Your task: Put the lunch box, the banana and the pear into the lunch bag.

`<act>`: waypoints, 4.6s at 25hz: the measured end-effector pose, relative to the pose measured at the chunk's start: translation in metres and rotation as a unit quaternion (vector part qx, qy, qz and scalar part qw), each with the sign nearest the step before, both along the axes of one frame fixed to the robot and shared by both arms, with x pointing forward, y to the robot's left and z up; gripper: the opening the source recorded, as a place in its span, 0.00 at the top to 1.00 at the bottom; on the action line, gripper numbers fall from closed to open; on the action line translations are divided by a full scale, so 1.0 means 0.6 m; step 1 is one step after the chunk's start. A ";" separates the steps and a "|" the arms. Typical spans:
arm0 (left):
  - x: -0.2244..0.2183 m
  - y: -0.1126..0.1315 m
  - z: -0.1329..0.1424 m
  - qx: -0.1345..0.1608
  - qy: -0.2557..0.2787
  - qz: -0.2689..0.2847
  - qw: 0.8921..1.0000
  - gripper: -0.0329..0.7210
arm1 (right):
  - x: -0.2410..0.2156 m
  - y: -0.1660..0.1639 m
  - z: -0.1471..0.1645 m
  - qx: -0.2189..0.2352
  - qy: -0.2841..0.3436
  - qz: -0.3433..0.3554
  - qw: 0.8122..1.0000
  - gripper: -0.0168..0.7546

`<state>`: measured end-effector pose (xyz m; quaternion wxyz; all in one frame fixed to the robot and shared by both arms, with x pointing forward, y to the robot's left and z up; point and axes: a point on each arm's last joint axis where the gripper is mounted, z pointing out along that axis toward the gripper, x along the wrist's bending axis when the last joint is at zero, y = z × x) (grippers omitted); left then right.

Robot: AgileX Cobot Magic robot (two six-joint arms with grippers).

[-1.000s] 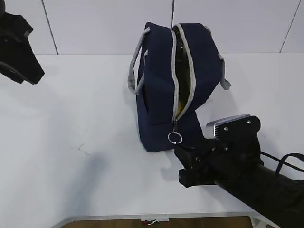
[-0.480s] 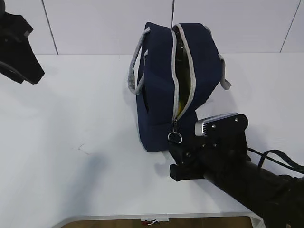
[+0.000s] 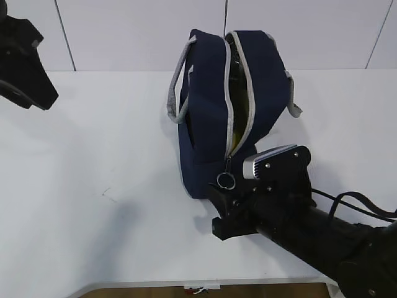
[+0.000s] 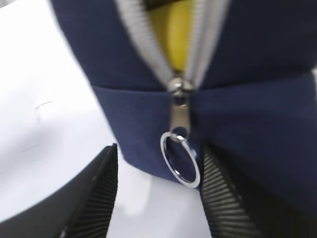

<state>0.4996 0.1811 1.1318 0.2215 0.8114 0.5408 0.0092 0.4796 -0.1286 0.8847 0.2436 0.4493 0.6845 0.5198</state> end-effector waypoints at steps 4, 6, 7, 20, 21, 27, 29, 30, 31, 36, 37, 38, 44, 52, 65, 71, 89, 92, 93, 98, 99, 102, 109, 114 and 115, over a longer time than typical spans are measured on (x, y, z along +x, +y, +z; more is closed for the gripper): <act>0.000 0.000 0.000 0.000 0.000 0.000 1.000 0.62 | -0.001 0.002 0.000 -0.002 -0.001 0.008 1.000 0.42; 0.000 0.000 0.000 0.000 0.000 0.000 1.000 0.62 | -0.001 0.002 0.000 -0.002 -0.001 0.008 1.000 0.42; 0.000 0.000 0.000 0.000 0.000 0.000 1.000 0.62 | -0.001 0.002 0.000 -0.002 0.000 0.008 1.000 0.42; 0.000 -0.001 0.000 -0.004 0.002 0.000 1.000 0.62 | -0.001 0.001 -0.002 -0.003 0.001 0.004 1.000 0.55; -0.001 -0.002 0.000 -0.005 0.002 0.000 1.000 0.62 | -0.001 0.001 -0.002 -0.003 0.001 0.004 1.000 0.57; -0.002 -0.004 0.001 -0.015 0.005 -0.001 1.000 0.62 | -0.001 0.001 -0.002 -0.002 0.002 0.003 1.000 0.62; -0.002 -0.004 0.001 -0.016 0.006 -0.001 1.000 0.62 | 0.000 0.000 -0.002 -0.002 0.002 0.001 1.000 0.62; -0.002 -0.004 0.001 -0.016 0.006 -0.001 1.000 0.62 | 0.000 0.000 -0.002 -0.002 0.002 0.001 1.000 0.62; -0.002 -0.004 0.001 -0.016 0.006 -0.001 1.000 0.62 | 0.000 0.000 -0.002 -0.002 0.002 0.000 1.000 0.62; -0.002 -0.005 0.001 -0.017 0.006 -0.001 1.000 0.62 | 0.000 0.000 -0.002 -0.002 0.002 0.000 1.000 0.69; -0.002 -0.005 0.001 -0.017 0.006 -0.001 1.000 0.62 | 0.000 0.000 -0.002 -0.002 0.002 0.000 1.000 0.69; -0.002 -0.005 0.001 -0.017 0.006 -0.001 1.000 0.62 | 0.000 0.000 -0.002 -0.002 0.002 0.000 1.000 0.70; -0.002 -0.005 0.001 -0.017 0.006 -0.001 1.000 0.62 | 0.000 0.000 -0.002 -0.002 0.002 0.000 1.000 0.70; -0.002 -0.005 0.001 -0.017 0.006 -0.001 1.000 0.62 | 0.000 0.000 -0.002 -0.002 0.003 0.000 1.000 0.70; -0.002 -0.005 0.001 -0.017 0.006 -0.001 1.000 0.62 | -0.001 -0.002 -0.006 -0.008 0.014 -0.004 1.000 0.71; -0.002 -0.006 0.002 -0.022 0.008 -0.001 1.000 0.62 | 0.001 -0.004 -0.006 -0.005 0.016 -0.014 1.000 0.90; -0.004 -0.010 0.003 -0.035 0.013 -0.001 0.999 0.62 | -0.014 -0.011 0.068 0.002 0.032 -0.010 0.999 0.96; -0.004 -0.010 0.003 -0.035 0.013 -0.001 0.999 0.62 | -0.022 -0.015 0.097 0.009 0.030 -0.008 0.999 0.96; -0.004 -0.010 0.003 -0.036 0.013 -0.001 0.999 0.62 | -0.024 -0.017 0.104 0.009 0.032 -0.007 0.999 0.96; -0.004 -0.010 0.003 -0.037 0.014 -0.001 0.999 0.62 | -0.030 -0.018 0.143 0.011 0.043 -0.002 0.999 0.96; -0.004 -0.010 0.003 -0.037 0.014 -0.001 0.999 0.62 | -0.029 -0.016 0.150 0.010 0.048 -0.001 0.999 0.96; -0.004 -0.010 0.003 -0.037 0.014 -0.001 0.999 0.62 | -0.019 -0.007 0.177 0.009 0.051 0.005 0.999 0.96; -0.003 -0.008 0.002 -0.023 0.004 -0.017 1.000 0.63 | 0.008 0.018 0.237 0.005 0.064 0.018 0.998 0.96; -0.001 -0.002 0.000 0.001 -0.007 -0.025 1.000 0.64 | 0.026 0.035 0.295 0.008 0.059 0.028 0.998 0.96; 0.000 -0.001 0.000 0.004 -0.010 -0.028 1.000 0.64 | 0.029 0.038 0.304 0.006 0.061 0.030 0.998 0.96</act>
